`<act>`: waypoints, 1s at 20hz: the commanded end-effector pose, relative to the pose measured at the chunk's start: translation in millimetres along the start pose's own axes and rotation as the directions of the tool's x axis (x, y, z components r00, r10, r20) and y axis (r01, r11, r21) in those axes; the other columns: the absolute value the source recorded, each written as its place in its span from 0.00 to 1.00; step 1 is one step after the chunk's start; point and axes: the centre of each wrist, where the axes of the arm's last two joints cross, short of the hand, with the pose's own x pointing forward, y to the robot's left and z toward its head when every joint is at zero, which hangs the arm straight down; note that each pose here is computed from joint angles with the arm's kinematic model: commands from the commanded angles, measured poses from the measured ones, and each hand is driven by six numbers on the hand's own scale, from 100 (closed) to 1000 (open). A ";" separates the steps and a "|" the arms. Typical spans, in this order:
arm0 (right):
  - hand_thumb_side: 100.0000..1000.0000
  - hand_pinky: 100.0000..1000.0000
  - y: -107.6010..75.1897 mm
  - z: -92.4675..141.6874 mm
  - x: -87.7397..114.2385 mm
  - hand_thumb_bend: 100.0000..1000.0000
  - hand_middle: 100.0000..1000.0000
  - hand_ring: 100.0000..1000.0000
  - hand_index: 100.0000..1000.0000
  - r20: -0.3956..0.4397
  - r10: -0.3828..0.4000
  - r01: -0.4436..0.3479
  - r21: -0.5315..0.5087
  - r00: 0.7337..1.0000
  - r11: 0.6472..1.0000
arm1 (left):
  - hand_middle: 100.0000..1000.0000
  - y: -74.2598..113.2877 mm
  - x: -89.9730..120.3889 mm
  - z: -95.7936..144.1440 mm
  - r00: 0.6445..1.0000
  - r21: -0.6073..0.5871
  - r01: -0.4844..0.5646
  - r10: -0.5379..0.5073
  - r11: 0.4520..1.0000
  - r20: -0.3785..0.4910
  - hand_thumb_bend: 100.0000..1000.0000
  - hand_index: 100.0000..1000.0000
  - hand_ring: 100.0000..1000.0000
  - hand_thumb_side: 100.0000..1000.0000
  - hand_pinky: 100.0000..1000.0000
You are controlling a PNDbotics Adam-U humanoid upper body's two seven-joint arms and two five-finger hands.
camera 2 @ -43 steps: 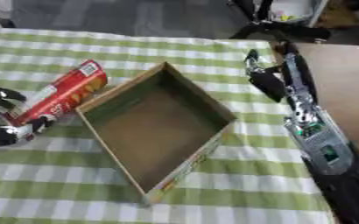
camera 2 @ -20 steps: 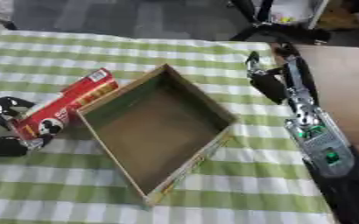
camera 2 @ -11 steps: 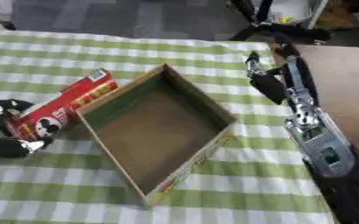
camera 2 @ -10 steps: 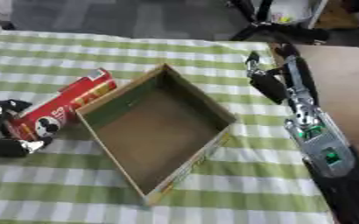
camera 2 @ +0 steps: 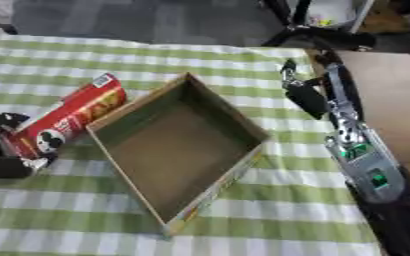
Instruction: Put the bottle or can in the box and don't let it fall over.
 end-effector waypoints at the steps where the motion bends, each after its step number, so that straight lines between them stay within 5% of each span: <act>1: 0.41 0.66 -7.5 -4.2 4.4 0.00 0.98 0.98 1.00 0.019 0.010 -0.009 -0.018 1.000 1.000 | 0.47 11.2 3.7 -1.7 1.000 0.063 -0.014 0.013 0.998 0.011 0.23 0.45 0.41 0.00 0.21; 7: 0.41 0.66 -7.7 -4.0 4.1 0.00 0.98 0.97 1.00 0.019 0.008 -0.007 -0.020 1.000 1.000 | 0.43 16.7 5.2 -1.3 0.997 0.109 -0.070 0.071 0.991 0.000 0.00 0.40 0.38 0.00 0.18; 20: 0.42 0.66 -8.6 -2.7 1.9 0.00 0.98 0.97 1.00 0.016 0.011 -0.010 -0.030 1.000 1.000 | 0.42 66.6 42.2 8.8 0.993 0.212 -0.051 0.028 0.976 0.111 0.00 0.39 0.35 0.00 0.16</act>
